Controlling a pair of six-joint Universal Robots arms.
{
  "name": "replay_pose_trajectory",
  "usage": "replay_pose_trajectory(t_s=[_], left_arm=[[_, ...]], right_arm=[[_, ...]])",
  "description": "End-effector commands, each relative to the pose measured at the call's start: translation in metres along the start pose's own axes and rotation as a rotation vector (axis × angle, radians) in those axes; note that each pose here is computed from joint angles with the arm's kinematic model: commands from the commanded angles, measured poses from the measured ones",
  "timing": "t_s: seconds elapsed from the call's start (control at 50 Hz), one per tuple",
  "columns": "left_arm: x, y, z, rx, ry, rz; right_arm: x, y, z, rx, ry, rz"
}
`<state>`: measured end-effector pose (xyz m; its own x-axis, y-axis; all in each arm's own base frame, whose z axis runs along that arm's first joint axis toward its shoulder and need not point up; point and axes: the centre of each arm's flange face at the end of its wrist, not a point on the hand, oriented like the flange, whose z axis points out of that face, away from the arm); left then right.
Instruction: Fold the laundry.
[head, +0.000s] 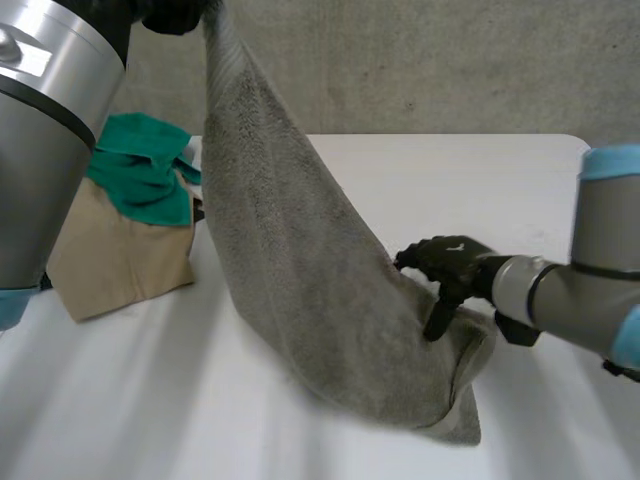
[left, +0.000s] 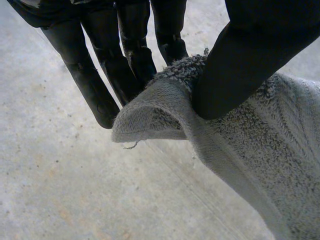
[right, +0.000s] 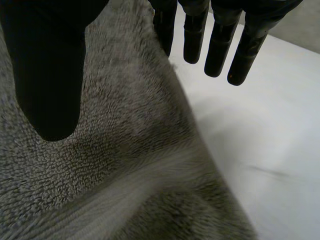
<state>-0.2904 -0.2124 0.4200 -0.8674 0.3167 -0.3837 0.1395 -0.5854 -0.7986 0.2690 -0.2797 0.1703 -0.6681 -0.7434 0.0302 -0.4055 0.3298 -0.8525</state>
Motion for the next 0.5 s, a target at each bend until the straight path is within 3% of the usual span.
replay_pose_trajectory(t_s=[0.02,0.3,0.4,0.5], left_arm=[[-0.005,-0.019,-0.004,0.050,-0.015,-0.004],[-0.011,-0.022,-0.005,0.067,-0.033,0.006],[-0.016,0.001,-0.005,0.008,-0.045,0.031],[-0.031,0.053,-0.004,-0.130,-0.083,0.069]], right_arm=[[-0.015,0.010,0.029,0.043,-0.032,-0.023],[-0.018,0.003,0.025,0.012,-0.061,0.045],[0.049,-0.043,-0.017,0.131,0.133,0.021],[0.091,-0.077,-0.078,0.192,0.337,-0.153]])
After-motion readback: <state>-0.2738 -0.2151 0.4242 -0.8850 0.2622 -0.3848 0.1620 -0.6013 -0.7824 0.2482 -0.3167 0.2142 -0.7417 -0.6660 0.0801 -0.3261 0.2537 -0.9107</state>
